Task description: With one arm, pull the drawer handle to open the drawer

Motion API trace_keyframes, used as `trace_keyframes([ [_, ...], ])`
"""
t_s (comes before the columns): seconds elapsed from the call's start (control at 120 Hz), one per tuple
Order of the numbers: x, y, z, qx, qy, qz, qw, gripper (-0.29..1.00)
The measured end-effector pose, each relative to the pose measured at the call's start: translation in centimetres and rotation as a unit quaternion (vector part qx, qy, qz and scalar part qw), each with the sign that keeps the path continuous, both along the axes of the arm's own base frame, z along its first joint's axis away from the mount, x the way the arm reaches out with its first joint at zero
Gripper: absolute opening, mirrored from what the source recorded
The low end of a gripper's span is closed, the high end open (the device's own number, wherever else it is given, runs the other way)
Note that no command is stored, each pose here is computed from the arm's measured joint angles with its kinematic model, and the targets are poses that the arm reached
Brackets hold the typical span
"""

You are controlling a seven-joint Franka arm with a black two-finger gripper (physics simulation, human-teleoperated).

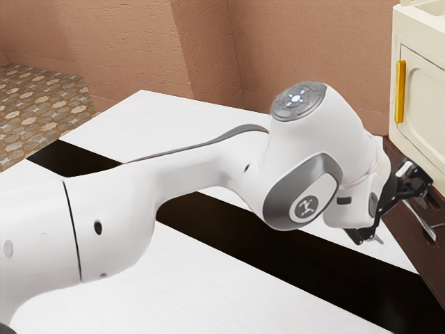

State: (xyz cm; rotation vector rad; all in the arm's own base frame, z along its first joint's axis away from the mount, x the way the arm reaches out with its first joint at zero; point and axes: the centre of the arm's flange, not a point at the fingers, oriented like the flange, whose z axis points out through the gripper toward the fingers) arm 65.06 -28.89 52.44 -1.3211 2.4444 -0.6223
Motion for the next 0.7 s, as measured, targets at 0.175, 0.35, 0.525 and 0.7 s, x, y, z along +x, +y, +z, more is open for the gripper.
trace_keyframes([
  [0.175, 0.0, 0.2, -0.3, 0.002, 0.002, -0.004, 1.000, 0.72],
  [0.35, -0.2, 0.3, -0.8, 0.005, 0.005, -0.008, 1.000, 0.70],
  [0.525, -1.5, 0.9, 0.0, 0.006, 0.003, -0.010, 1.000, 0.68],
  [0.7, -2.9, 1.8, -0.3, 0.006, 0.007, -0.008, 1.000, 0.70],
])
